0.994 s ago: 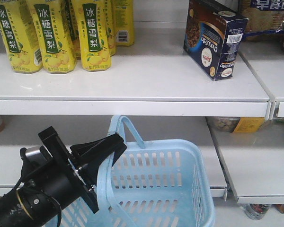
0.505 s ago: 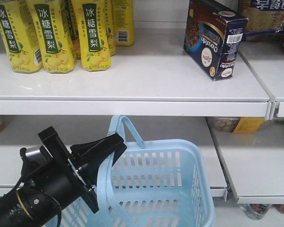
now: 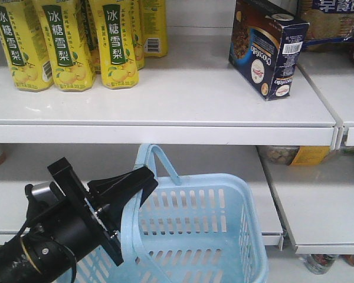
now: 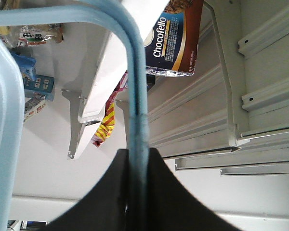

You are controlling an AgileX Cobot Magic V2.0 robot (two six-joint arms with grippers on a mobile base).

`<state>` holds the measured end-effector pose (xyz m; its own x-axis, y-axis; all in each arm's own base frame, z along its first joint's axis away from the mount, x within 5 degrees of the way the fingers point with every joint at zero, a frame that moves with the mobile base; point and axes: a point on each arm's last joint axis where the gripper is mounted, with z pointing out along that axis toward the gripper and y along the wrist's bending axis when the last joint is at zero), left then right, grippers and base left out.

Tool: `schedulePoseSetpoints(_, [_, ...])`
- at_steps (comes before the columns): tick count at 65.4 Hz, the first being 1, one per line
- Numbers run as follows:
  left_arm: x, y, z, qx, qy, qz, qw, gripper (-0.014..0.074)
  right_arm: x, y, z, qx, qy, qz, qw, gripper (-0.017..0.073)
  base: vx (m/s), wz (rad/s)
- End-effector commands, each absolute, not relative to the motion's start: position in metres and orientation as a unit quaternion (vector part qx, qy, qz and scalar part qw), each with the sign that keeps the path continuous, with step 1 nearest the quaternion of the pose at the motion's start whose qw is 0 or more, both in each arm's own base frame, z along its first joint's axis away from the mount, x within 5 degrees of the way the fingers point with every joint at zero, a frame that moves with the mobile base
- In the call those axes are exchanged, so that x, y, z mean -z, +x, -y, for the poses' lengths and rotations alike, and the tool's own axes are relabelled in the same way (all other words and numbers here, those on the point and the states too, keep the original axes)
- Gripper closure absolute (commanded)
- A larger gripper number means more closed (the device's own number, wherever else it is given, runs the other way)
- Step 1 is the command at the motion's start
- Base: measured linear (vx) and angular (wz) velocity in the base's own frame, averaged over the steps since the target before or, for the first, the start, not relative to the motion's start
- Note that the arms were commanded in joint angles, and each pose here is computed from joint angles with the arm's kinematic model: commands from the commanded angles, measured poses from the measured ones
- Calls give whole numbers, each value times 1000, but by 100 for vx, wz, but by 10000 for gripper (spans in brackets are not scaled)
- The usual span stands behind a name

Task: Left arm holds basket, right arm returns cookies

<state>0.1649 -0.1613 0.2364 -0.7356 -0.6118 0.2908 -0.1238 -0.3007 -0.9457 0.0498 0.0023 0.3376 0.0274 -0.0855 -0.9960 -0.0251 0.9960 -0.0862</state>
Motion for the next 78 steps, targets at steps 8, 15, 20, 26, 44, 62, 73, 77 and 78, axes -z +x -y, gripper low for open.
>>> schedulePoseSetpoints(8, [-272, 166, 155, 818, -280, -463, 197, 594, -351, 49, -1, 30, -37, -667, 743, 565, 0, 0])
schedulePoseSetpoints(15, [-273, 166, 155, 819, -279, -462, 197, 594, -351, 49, -1, 30, -37, -667, 744, 565, 0, 0])
schedulePoseSetpoints(20, [-272, 166, 155, 818, -280, -463, 197, 594, -351, 49, -1, 30, -37, -667, 744, 565, 0, 0])
schedulePoseSetpoints(26, [-272, 166, 155, 818, -280, -462, 197, 594, -351, 49, -1, 30, -37, -667, 744, 565, 0, 0])
schedulePoseSetpoints(44, [-280, 159, 150, 807, -282, -480, 196, 594, -351, 49, -1, 30, -37, -667, 744, 565, 0, 0])
schedulePoseSetpoints(62, [-285, 148, 140, 760, -315, -536, 189, 594, -351, 49, -1, 30, -37, -667, 744, 565, 0, 0])
schedulePoseSetpoints(73, [-282, 137, 129, 742, -328, -554, 188, 594, -351, 49, -1, 30, -37, -667, 744, 565, 0, 0])
schedulePoseSetpoints(77, [-276, 131, 124, 736, -332, -559, 188, 594, -351, 49, -1, 30, -37, -667, 744, 565, 0, 0])
schedulePoseSetpoints(78, [-274, 129, 121, 736, -333, -559, 188, 594, -351, 49, -1, 30, -37, -667, 744, 565, 0, 0])
